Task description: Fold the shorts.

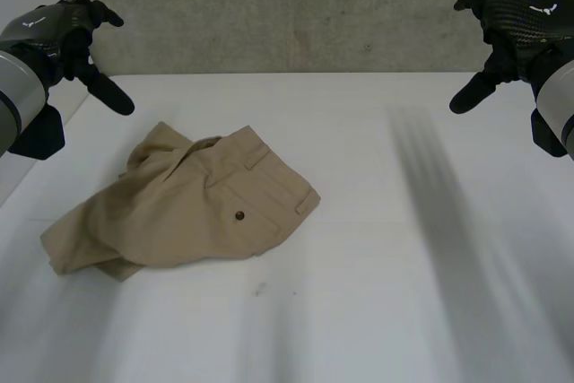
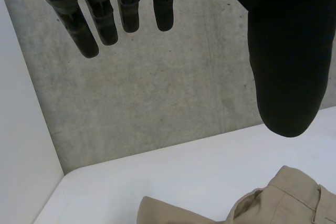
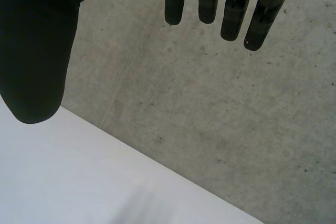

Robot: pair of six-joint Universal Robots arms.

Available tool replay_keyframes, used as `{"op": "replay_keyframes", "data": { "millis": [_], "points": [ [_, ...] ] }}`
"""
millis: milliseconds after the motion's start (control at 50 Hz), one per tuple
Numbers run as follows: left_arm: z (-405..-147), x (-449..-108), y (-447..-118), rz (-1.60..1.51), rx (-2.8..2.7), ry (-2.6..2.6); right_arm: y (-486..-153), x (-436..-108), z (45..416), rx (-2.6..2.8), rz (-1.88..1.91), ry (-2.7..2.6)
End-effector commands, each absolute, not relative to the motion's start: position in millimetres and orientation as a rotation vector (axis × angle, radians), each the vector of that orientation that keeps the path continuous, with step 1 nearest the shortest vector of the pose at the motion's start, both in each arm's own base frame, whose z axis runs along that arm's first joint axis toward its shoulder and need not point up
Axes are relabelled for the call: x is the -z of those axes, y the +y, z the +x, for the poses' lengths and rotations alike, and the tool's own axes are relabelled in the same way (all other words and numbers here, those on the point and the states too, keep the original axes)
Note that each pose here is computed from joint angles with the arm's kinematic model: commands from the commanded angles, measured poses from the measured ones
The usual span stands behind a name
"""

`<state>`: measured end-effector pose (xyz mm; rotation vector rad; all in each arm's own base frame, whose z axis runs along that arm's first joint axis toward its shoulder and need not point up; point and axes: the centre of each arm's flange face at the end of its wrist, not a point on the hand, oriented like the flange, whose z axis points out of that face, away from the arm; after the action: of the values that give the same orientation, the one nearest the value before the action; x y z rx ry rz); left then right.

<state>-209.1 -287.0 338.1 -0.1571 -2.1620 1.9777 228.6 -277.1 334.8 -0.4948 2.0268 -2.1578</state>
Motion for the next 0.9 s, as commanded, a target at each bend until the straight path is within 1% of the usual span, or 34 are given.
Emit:
{"op": "replay_keyframes", "data": {
  "millis": [20, 80, 120, 160, 180, 240, 260, 280, 320, 340, 380, 400, 420, 560, 580, 680, 720, 780, 800, 860, 880, 900],
  "points": [
    [-210.2, -337.1, -286.5, -0.164, -1.977, -2.163, -276.3, -330.8, 228.9, 2.15, -0.518, 2.036],
    [-210.6, -333.6, -288.0, -0.167, -1.967, -2.175, -275.2, -329.2, 231.4, 2.14, -0.549, 2.026],
    [-211.8, -330.0, -288.7, -0.175, -1.958, -2.185, -277.0, -321.7, 235.1, 2.113, -0.618, 2.035],
    [-213.7, -324.0, -289.2, -0.184, -1.938, -2.2, -278.0, -310.4, 239.4, 2.072, -0.714, 2.055],
    [-216.4, -316.2, -290.7, -0.205, -1.917, -2.221, -277.4, -296.2, 243.5, 2.03, -0.839, 2.078],
    [-221.7, -300.4, -295.1, -0.251, -1.885, -2.26, -274.9, -276.9, 248.7, 1.982, -1.031, 2.094],
    [-228.8, -287.0, -296.4, -0.303, -1.857, -2.286, -273.3, -269.2, 251.3, 1.971, -1.127, 2.091],
    [-233.7, -280.6, -296.2, -0.335, -1.844, -2.296, -272.3, -266.7, 252.7, 1.971, -1.166, 2.089],
    [-245.0, -267.8, -295.7, -0.405, -1.821, -2.306, -270.0, -263.6, 255.8, 1.971, -1.223, 2.082],
    [-256.1, -254.9, -295.4, -0.465, -1.8, -2.31, -267.1, -261.0, 259.8, 1.966, -1.258, 2.075],
    [-266.9, -244.7, -296.2, -0.51, -1.794, -2.298, -267.0, -256.3, 261.7, 1.948, -1.269, 2.083],
    [-269.9, -239.9, -298.9, -0.517, -1.795, -2.295, -268.2, -251.1, 262.7, 1.93, -1.274, 2.092],
    [-278.5, -231.3, -303.8, -0.533, -1.803, -2.273, -269.3, -248.5, 262.6, 1.92, -1.275, 2.1],
    [-303.6, -192.9, -337.6, -0.538, -1.852, -2.211, -273.9, -231.4, 263.5, 1.867, -1.285, 2.145],
    [-311.3, -182.1, -342.6, -0.549, -1.845, -2.205, -273.5, -230.5, 263.7, 1.864, -1.288, 2.147],
    [-330.9, -154.8, -349.3, -0.583, -1.809, -2.196, -274.8, -223.8, 263.5, 1.843, -1.299, 2.163],
    [-339.5, -150.9, -348.7, -0.585, -1.805, -2.175, -276.2, -224.6, 262.7, 1.849, -1.297, 2.166],
    [-349.8, -155.6, -346.1, -0.565, -1.815, -2.123, -279.9, -227.0, 258.8, 1.865, -1.285, 2.175],
    [-358.3, -159.9, -341.7, -0.551, -1.82, -2.076, -285.4, -229.4, 252.8, 1.881, -1.265, 2.193],
    [-373.3, -167.8, -332.8, -0.528, -1.828, -1.987, -293.9, -232.8, 243.9, 1.907, -1.236, 2.214],
    [-385.4, -174.5, -324.0, -0.519, -1.834, -1.919, -295.7, -233.2, 242.1, 1.912, -1.23, 2.219],
    [-391.9, -180.4, -318.9, -0.513, -1.841, -1.875, -296.7, -234.6, 241.3, 1.919, -1.226, 2.219]
  ]
}}
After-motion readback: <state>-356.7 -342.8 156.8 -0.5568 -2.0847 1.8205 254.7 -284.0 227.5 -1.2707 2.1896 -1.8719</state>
